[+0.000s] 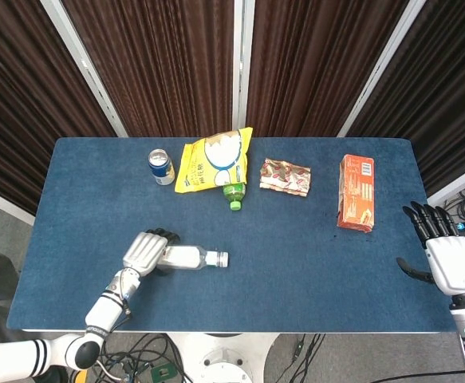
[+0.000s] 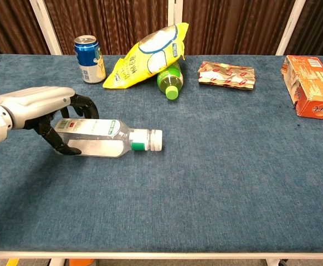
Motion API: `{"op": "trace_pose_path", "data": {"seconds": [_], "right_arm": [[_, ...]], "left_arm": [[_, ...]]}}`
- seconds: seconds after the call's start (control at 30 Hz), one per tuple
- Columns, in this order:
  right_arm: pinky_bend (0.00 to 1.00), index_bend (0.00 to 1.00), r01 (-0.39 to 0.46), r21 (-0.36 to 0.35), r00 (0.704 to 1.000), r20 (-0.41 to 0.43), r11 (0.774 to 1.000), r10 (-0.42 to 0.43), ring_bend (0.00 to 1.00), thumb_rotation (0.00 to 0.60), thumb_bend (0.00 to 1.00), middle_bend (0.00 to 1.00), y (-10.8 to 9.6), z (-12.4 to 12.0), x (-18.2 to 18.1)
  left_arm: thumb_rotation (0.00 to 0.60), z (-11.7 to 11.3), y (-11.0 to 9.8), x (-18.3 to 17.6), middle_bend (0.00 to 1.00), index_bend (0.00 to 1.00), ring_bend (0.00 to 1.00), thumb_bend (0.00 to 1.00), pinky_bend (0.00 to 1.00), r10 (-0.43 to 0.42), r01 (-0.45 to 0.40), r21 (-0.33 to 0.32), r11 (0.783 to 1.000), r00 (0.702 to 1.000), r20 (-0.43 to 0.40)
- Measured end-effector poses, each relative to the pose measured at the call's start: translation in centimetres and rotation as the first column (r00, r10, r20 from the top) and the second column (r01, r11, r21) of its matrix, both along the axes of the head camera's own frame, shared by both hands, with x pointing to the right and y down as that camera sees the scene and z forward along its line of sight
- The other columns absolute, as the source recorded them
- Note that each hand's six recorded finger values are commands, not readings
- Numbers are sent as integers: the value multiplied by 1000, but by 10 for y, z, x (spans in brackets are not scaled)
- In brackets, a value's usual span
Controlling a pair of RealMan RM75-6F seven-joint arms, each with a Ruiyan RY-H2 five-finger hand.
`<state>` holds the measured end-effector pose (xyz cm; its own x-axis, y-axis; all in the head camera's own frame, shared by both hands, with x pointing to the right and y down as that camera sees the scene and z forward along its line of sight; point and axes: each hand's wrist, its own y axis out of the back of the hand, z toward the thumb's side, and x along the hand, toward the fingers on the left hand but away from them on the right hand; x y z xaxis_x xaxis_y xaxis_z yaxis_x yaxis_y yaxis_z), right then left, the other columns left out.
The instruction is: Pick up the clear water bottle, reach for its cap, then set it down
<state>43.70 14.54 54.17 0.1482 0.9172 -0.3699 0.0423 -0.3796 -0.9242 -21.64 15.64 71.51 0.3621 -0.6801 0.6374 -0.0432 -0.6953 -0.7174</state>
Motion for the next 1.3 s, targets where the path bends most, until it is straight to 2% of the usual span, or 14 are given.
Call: {"op": "trace_pose_path", "data": {"seconds": [0.07,0.13,0.23,0.37,0.5,0.57,0.63,0.8,0.93,1.03,1.17,1.3], "right_arm": [[0,0,1,0,1000,1,1000,-1,0,600,158,38,0,0,0],[0,0,3,-2,1000,1,1000,-3,0,600,158,39,0,-1,-1],[0,0,9,-2,1000,9,1000,-9,0,600,158,47,-2,-3,-4],[0,0,37,-9,999,39,999,-37,0,600,160,54,-8,-8,-15],[0,12,104,-41,991,90,994,-100,0,600,194,65,-19,-12,-40],[0,71,145,-57,983,120,988,-137,0,600,203,78,-24,-13,-54],[0,136,195,-76,972,152,978,-182,0,600,205,88,-31,-13,-71],[0,174,311,-133,938,202,941,-281,0,600,205,78,-42,-7,-112],[0,296,393,-162,906,238,905,-351,0,600,188,79,-48,-3,-145],[0,317,441,-167,882,264,882,-391,0,600,159,78,-50,0,-169],[0,316,467,-175,865,293,866,-407,0,600,150,71,-51,3,-187],[0,309,473,-174,860,302,864,-411,0,600,149,62,-55,5,-195]], "left_arm": [[600,1,0,0,452,444,389,254,498,-1,1,-1,1000,1000,-3],[600,0,1,0,490,476,424,296,540,-12,12,-8,1000,1000,-26],[600,-3,-1,1,525,512,448,345,576,-39,38,-14,999,996,-85],[600,-10,-7,3,534,524,449,352,590,-69,70,0,998,979,-193],[600,-20,-13,7,535,524,449,352,587,-91,103,19,995,938,-334],[600,-24,-15,10,535,524,449,351,584,-84,106,35,994,914,-397],[600,-29,-16,14,535,524,449,351,581,-63,102,60,993,884,-463],[600,-32,-14,34,538,524,448,348,571,-18,86,92,992,819,-573],[600,-32,-13,49,538,524,448,348,567,-17,93,94,991,794,-607],[600,-34,-16,56,538,524,449,348,567,-37,117,87,989,781,-624],[600,-36,-18,64,538,524,449,349,567,-58,137,77,988,774,-631],[600,-37,-18,69,538,524,449,349,566,-69,145,71,987,776,-627]]}}
